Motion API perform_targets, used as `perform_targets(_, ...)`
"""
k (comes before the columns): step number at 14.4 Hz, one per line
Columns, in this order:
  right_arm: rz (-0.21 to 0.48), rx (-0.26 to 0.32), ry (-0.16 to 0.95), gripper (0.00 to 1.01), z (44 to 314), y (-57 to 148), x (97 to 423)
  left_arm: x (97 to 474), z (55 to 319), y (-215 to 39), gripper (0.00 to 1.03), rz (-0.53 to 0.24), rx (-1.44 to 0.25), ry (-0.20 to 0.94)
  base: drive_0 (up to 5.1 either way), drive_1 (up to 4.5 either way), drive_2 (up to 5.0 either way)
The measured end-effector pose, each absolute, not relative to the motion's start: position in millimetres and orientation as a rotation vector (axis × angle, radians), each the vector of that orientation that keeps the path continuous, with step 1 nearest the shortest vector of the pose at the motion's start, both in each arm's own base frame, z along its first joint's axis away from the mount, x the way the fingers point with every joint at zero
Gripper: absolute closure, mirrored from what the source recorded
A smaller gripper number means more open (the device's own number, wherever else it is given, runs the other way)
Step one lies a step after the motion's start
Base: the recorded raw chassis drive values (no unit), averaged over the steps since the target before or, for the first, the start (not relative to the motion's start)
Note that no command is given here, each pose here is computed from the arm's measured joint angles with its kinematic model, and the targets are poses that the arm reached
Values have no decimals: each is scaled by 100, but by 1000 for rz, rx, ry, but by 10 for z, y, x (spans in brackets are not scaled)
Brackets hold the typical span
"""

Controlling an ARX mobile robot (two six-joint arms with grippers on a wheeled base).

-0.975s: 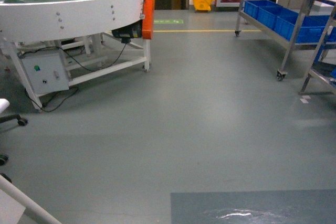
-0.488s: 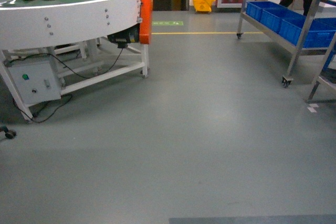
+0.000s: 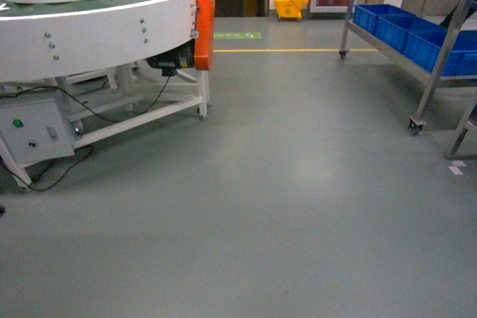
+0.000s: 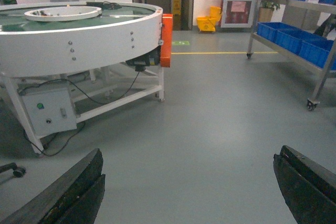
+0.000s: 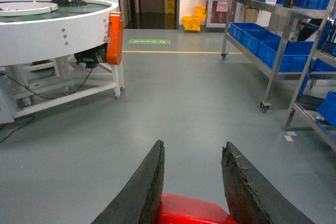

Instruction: Pick red block from blue box to shelf

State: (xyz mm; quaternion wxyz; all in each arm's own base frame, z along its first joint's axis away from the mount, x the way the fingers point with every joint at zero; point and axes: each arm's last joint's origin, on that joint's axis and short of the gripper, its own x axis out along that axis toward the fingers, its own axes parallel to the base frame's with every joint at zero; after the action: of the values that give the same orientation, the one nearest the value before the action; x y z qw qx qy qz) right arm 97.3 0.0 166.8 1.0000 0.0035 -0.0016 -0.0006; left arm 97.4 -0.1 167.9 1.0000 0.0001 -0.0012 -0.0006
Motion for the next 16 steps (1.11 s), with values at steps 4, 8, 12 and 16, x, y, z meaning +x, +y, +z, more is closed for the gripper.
perform_targets(4, -1, 7, -4, 73, 1669, 0, 973, 974, 1678, -1, 5, -1, 0, -1, -160, -160, -160)
perform_targets(8, -1, 7, -4, 73, 1669, 0, 973, 974, 1680, -1, 5, -1, 1, -3, -160, -160, -160)
perform_targets(12, -1, 7, -3, 73, 1668, 0, 973, 974, 1679, -1, 5, -2, 1, -2, -160, -160, -160)
perform_targets(16, -1, 7, -6, 73, 1671, 0, 973, 974, 1678, -1, 5, 0, 0, -1, -160, -160, -160)
